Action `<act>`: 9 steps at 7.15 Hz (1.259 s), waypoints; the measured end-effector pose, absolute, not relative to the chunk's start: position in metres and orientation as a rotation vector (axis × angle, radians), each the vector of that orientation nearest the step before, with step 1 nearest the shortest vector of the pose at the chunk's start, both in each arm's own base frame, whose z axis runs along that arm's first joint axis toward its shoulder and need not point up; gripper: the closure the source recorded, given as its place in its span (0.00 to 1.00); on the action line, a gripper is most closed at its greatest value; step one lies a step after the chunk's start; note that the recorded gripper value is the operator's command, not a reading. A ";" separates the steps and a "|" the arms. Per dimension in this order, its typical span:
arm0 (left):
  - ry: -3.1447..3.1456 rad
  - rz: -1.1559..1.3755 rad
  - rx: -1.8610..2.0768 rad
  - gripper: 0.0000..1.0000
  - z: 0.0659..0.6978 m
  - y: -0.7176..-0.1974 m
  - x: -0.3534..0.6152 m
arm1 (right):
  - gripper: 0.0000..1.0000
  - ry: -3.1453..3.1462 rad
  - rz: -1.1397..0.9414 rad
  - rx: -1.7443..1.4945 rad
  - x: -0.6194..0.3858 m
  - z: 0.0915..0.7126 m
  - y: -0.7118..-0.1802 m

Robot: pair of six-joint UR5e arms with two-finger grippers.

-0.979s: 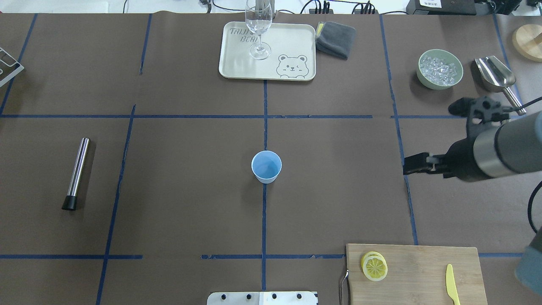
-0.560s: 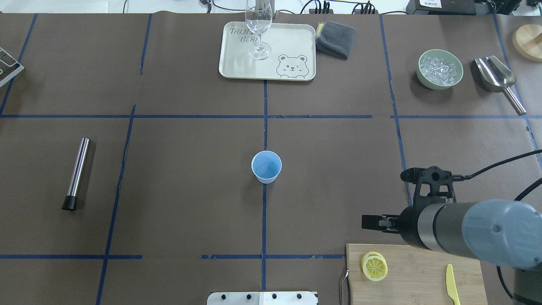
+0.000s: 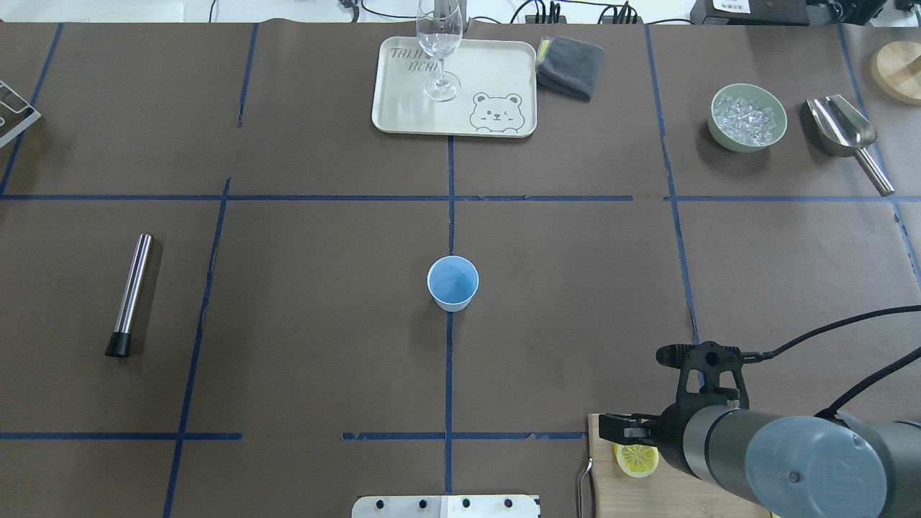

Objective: Squeeze lemon into cup
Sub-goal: 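Close the right gripper on the lemon slice on the board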

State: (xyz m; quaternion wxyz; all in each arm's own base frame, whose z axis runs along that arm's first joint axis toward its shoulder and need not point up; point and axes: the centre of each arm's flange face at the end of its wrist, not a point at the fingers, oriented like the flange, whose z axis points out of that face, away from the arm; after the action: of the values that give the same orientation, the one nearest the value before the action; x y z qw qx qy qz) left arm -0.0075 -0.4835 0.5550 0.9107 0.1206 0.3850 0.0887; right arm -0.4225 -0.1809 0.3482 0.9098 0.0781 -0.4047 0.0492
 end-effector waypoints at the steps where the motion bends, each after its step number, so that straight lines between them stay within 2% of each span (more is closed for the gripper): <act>1: 0.797 0.176 0.259 0.00 0.553 -0.484 -0.007 | 0.00 -0.838 0.098 0.164 -0.433 0.362 -0.179; 8: 0.799 0.172 0.270 0.00 0.550 -0.485 -0.007 | 0.01 -0.811 0.076 0.154 -0.451 0.389 -0.169; 9: 0.799 0.171 0.269 0.00 0.550 -0.485 -0.007 | 0.18 -0.810 0.074 0.153 -0.452 0.389 -0.168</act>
State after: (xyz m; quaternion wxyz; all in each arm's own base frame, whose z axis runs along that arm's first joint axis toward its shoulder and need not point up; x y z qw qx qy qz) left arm -0.0068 -0.4846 0.5504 0.9089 0.1305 0.3873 0.0831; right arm -0.4518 -0.1683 0.3888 0.9156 0.0744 -0.3934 0.0359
